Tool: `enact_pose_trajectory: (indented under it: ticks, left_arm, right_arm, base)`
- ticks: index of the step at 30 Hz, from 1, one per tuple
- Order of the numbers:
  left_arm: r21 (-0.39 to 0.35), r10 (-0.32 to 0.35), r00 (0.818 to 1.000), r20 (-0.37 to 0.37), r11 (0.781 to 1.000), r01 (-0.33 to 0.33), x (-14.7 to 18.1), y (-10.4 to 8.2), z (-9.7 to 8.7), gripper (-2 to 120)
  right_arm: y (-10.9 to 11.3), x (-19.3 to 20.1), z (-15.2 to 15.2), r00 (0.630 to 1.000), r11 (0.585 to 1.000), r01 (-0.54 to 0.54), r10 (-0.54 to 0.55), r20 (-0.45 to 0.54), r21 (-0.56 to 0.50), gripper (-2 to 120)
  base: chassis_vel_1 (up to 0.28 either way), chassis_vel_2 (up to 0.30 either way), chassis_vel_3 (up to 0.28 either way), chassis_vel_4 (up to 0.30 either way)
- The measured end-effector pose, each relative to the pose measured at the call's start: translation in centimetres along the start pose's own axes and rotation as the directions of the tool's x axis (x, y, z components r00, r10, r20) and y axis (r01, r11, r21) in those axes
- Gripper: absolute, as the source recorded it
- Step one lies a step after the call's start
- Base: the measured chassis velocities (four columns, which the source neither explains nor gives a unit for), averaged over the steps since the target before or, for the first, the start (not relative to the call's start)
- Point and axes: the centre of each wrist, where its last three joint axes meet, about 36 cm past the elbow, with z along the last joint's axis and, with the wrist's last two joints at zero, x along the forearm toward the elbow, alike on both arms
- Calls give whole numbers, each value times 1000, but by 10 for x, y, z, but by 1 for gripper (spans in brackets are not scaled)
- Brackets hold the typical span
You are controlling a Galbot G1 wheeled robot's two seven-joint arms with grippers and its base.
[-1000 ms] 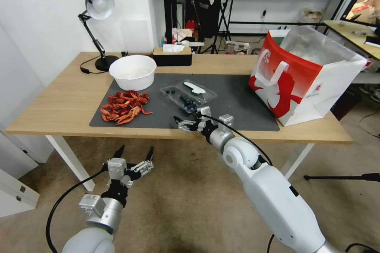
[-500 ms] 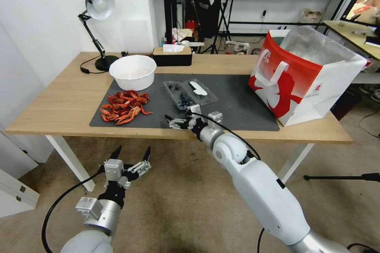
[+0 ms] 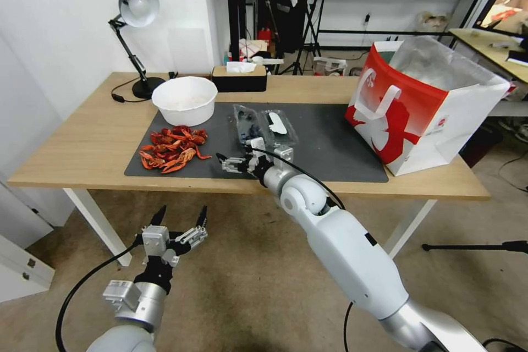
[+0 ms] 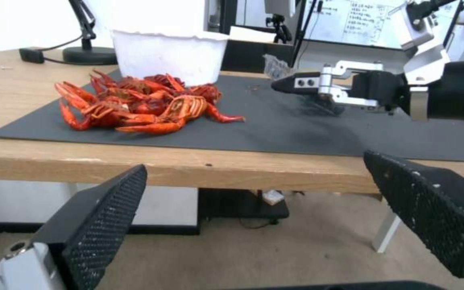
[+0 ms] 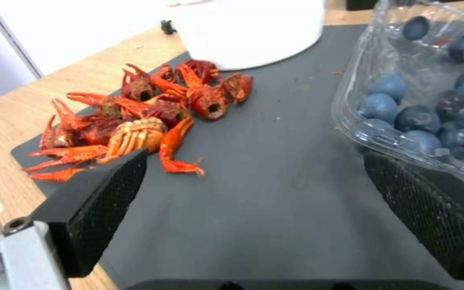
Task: Close the takeout container lid, then place the container into the takeout bag.
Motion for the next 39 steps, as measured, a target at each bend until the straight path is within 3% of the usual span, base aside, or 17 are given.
enact_pose_trajectory:
  ticks: [14, 20, 27, 34, 39]
  left_arm:
    - [1, -8, 1000, 7, 1000, 8, 3, -1, 3, 100]
    - [-3, -13, 1000, 12, 1000, 13, 5, 0, 2, 100]
    - [-4, -8, 1000, 20, 1000, 8, 6, -2, 0, 100]
    - [0, 2, 999, 32, 1000, -2, 8, -8, -5, 100]
    - [-2, 8, 999, 35, 1000, -8, 9, -9, -5, 100]
  right_arm:
    - [6, -12, -3, 1000, 1000, 23, -23, 7, 5, 100]
    - [12, 0, 3, 999, 999, 36, -36, 10, 7, 100]
    - [10, 53, 12, 997, 1000, 15, -17, 70, 20, 100]
    - [4, 140, 20, 966, 986, -139, 114, 230, 95, 100]
    - [9, 184, 38, 935, 961, -255, 218, 279, 104, 100]
  base:
    - [0, 0, 0, 0]
    - [0, 0, 0, 0]
    - [0, 0, 0, 0]
    - [0, 0, 0, 0]
    - [0, 0, 0, 0]
